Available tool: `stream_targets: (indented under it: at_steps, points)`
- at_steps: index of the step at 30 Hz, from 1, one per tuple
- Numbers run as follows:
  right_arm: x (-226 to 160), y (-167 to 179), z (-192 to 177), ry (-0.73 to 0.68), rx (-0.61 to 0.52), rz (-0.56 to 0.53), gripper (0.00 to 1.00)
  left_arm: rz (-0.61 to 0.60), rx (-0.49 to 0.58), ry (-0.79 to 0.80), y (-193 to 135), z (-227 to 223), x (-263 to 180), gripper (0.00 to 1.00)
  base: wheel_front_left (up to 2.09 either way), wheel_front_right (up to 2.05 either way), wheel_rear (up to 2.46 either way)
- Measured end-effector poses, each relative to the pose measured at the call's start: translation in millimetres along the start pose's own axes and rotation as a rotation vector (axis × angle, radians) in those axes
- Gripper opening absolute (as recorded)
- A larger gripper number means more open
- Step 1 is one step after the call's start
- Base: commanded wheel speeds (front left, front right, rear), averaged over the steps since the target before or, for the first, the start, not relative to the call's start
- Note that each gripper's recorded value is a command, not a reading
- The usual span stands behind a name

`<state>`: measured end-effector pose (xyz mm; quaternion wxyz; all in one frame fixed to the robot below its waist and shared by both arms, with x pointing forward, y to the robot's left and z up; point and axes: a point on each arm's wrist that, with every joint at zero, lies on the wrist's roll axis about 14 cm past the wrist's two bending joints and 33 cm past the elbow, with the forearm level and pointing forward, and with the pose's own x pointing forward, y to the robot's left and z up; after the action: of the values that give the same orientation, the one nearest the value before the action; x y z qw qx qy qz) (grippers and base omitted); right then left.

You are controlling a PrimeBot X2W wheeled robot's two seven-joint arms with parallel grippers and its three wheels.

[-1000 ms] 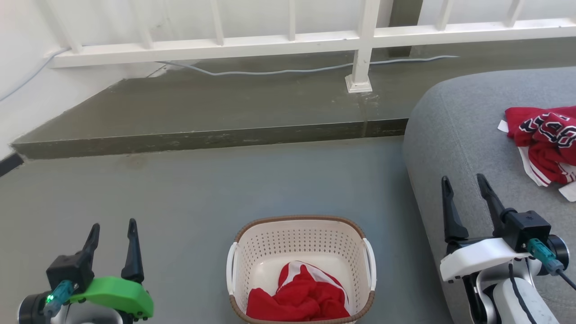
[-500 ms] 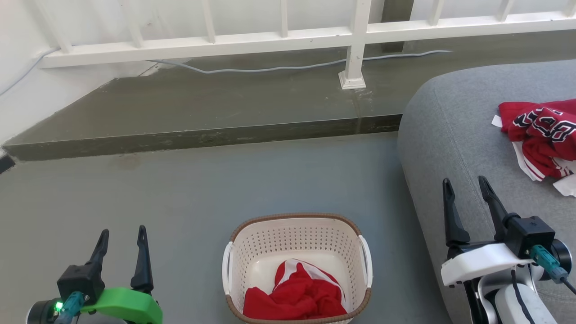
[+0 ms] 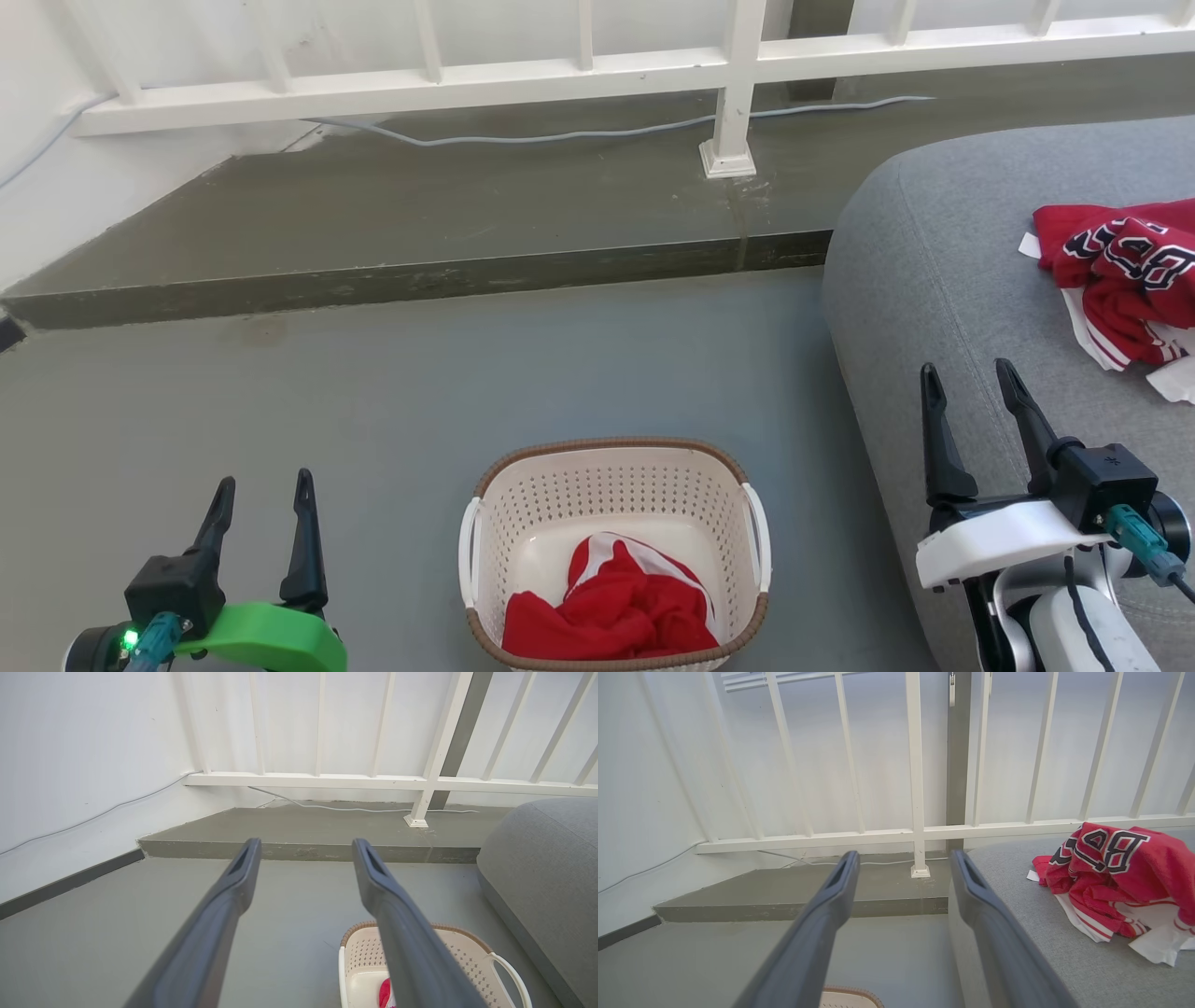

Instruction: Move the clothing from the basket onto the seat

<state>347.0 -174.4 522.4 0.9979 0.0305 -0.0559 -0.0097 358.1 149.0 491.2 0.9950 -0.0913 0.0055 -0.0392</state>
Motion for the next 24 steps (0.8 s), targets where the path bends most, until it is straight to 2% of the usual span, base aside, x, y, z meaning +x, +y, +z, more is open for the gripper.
stream_targets:
  at_steps: [24]
  points:
    - [1.3,0.1,-0.4,0.009,0.005,-0.002,1.0,0.001,0.022,0.025,-1.3,-0.6,1.8,1.0,0.0,0.0,0.0]
